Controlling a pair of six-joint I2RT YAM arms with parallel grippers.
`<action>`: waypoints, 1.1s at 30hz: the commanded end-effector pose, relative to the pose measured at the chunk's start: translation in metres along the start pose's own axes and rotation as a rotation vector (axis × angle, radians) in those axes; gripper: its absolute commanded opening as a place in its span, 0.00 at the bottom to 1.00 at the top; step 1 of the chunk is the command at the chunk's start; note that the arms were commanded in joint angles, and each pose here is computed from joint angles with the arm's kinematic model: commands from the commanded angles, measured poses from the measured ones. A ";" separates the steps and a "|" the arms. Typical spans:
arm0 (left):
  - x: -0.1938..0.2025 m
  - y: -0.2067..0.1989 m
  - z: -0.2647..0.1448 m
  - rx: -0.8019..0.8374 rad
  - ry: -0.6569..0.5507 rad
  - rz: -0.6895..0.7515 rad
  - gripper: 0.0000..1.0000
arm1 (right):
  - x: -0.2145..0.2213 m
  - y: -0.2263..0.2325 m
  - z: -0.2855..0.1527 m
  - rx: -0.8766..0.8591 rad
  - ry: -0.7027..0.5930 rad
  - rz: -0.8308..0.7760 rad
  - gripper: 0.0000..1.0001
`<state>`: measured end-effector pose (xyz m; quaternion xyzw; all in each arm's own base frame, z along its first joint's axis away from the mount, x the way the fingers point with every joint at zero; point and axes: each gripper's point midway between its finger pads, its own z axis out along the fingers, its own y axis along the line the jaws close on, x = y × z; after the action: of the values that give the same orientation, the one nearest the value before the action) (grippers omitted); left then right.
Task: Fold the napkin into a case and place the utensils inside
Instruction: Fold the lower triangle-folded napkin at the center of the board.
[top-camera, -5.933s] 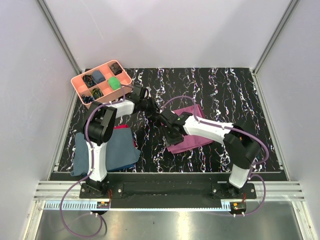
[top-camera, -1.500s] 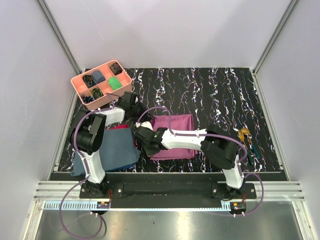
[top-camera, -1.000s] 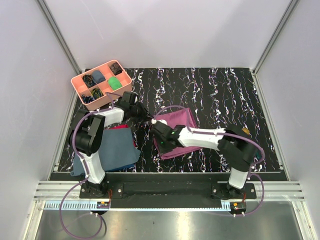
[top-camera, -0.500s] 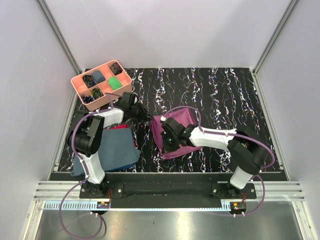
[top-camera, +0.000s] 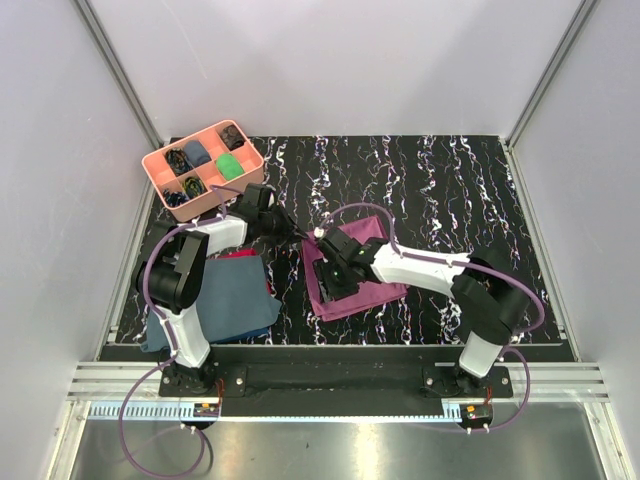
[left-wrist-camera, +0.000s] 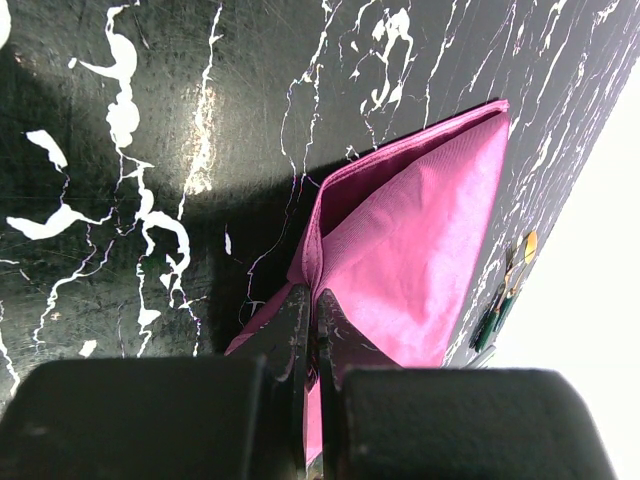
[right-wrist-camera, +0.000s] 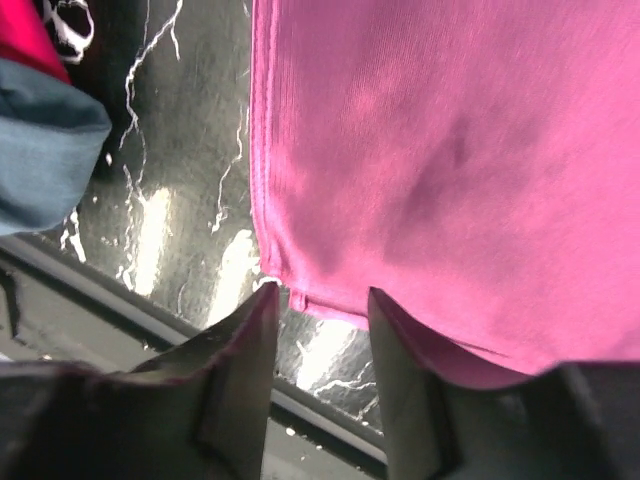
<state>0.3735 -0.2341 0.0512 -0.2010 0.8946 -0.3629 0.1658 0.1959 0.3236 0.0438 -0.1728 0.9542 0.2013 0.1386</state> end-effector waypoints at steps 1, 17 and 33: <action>-0.005 -0.016 -0.008 0.058 -0.018 0.038 0.00 | -0.024 0.001 -0.001 0.053 -0.028 -0.058 0.52; -0.007 -0.020 -0.005 0.074 -0.017 0.023 0.00 | -0.019 -0.008 0.040 0.254 0.017 -0.169 0.63; -0.026 -0.020 -0.003 0.088 -0.024 -0.011 0.00 | 0.022 0.005 0.083 0.135 0.135 -0.105 0.19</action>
<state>0.3823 -0.2267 0.0524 -0.2186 0.8872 -0.3724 0.1627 0.2231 0.3668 0.0138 -0.2339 0.9485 0.1005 0.1884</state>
